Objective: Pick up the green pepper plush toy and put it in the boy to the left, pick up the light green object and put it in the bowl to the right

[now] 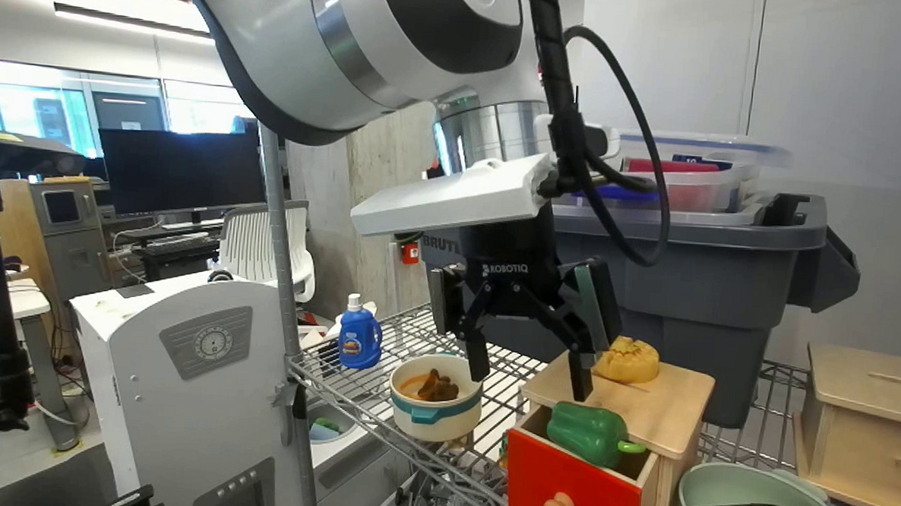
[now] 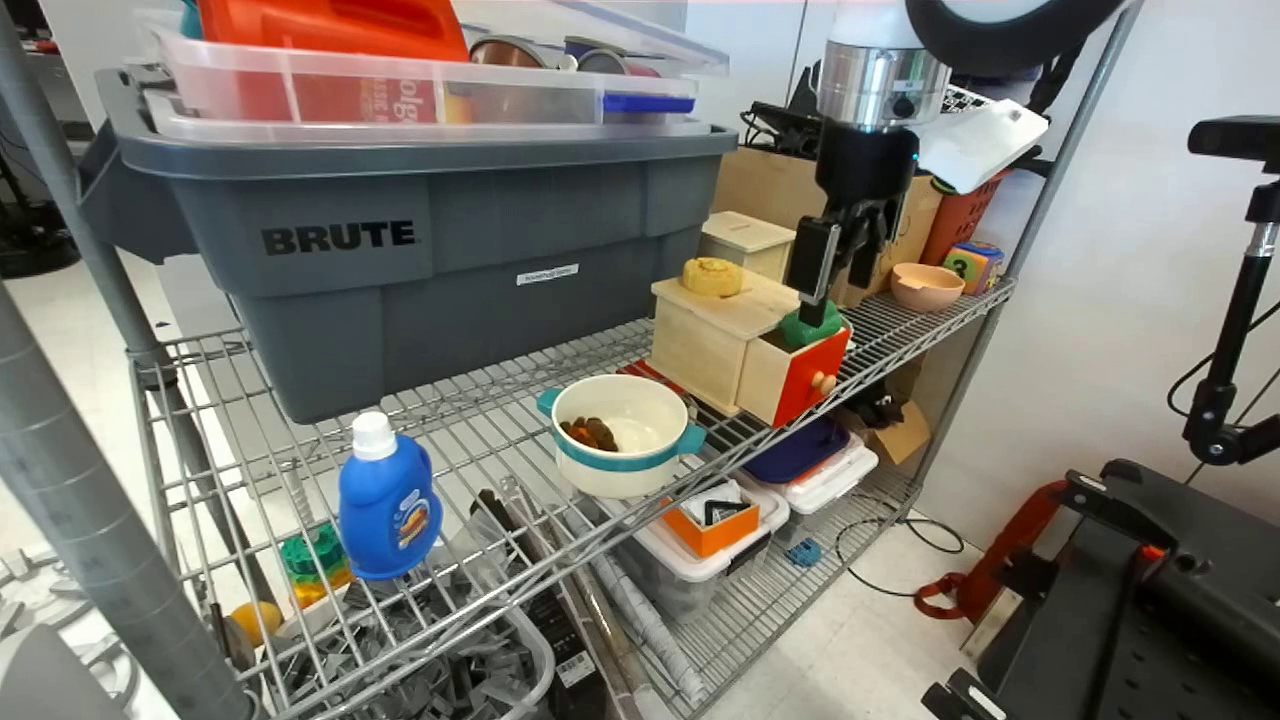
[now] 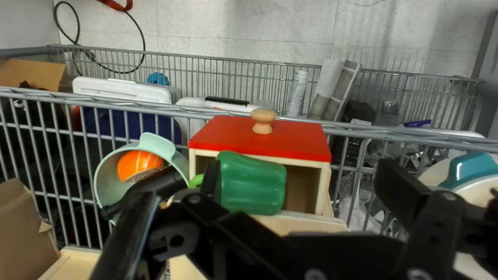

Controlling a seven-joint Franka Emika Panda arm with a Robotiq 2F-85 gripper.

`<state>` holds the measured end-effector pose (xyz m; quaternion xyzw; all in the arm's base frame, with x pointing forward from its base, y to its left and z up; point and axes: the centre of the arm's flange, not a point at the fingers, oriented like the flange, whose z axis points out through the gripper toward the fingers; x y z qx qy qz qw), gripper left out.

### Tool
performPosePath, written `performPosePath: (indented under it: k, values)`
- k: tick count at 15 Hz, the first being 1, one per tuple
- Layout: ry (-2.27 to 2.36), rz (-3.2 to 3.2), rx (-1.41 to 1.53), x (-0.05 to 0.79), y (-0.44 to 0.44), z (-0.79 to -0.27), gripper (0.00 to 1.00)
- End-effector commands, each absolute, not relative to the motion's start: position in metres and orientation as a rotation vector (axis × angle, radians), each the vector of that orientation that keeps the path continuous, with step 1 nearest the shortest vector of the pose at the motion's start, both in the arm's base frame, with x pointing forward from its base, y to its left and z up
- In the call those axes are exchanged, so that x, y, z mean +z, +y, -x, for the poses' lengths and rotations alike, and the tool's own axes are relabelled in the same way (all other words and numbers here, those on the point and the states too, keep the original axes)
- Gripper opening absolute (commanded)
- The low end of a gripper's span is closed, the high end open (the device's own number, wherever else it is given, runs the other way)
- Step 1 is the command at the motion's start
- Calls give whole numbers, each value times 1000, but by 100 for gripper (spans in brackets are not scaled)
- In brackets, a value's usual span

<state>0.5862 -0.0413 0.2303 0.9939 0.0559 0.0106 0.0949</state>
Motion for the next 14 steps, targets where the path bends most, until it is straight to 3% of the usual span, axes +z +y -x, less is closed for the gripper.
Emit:
performPosePath:
  k: [1, 14]
  values:
    - [131, -2960, 76, 246, -52, -571, 100]
    - [87, -2937, 81, 272, -58, -623, 100]
